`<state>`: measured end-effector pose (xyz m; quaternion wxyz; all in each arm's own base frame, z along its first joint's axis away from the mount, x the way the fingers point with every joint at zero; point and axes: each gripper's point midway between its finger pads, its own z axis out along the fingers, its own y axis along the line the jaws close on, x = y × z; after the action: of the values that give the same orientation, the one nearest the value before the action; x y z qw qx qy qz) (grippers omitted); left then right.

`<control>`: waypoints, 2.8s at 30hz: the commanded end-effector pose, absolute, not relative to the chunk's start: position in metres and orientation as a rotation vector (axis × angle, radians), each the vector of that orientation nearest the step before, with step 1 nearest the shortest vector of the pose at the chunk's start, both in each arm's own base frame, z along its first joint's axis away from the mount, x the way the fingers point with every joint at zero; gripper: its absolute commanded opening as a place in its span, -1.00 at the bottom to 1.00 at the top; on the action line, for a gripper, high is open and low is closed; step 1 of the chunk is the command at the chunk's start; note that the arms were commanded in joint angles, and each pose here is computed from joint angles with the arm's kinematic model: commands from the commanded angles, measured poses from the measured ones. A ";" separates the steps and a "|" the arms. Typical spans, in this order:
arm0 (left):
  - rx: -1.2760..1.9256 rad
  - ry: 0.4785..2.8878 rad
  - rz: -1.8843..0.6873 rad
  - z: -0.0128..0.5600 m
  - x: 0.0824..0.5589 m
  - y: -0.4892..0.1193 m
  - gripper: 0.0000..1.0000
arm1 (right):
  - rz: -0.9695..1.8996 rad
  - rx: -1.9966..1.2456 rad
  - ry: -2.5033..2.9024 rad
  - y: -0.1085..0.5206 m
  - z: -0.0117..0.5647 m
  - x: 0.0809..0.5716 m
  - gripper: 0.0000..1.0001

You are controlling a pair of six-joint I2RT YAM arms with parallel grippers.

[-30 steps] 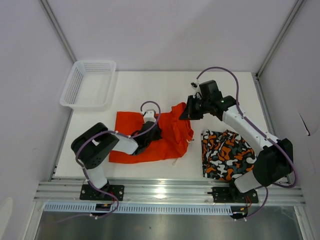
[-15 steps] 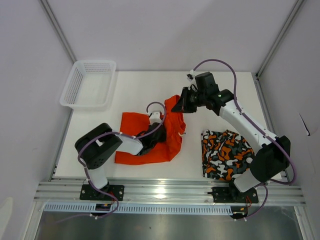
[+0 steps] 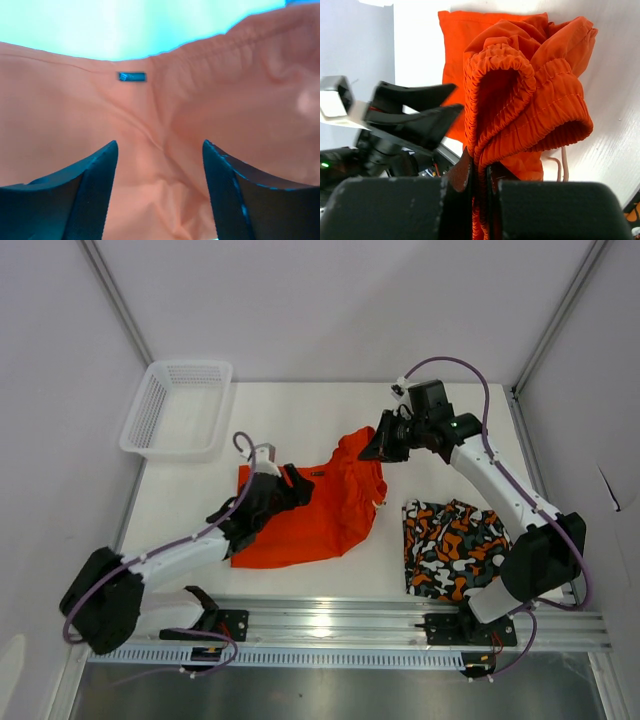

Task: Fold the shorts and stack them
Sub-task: Fold the shorts

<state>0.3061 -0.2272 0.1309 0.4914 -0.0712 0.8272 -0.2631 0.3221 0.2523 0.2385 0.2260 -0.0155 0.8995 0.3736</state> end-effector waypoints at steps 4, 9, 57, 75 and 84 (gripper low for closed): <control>-0.265 2.089 -0.556 0.105 0.275 -0.151 0.53 | 1.080 -0.145 2.380 0.253 0.277 0.319 -0.97; -0.403 2.154 -0.454 0.074 0.267 -0.101 0.56 | 1.074 -0.141 2.383 0.254 0.277 0.322 -0.96; -0.389 2.254 -0.594 0.013 0.253 -0.147 0.03 | 0.746 -0.193 2.509 0.266 0.252 0.347 -0.91; -0.340 2.266 -0.555 0.011 0.250 -0.146 -0.10 | 0.660 -0.182 2.557 0.347 0.184 0.337 -0.94; -0.330 2.273 -0.540 0.009 0.249 -0.147 -0.12 | 0.581 -0.216 2.634 0.369 0.129 0.325 -0.94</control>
<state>0.2598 -0.1515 0.0224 0.3983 -0.1412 0.8755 -0.2343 0.3216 0.3554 0.1394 0.2056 -0.0787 0.9517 0.2140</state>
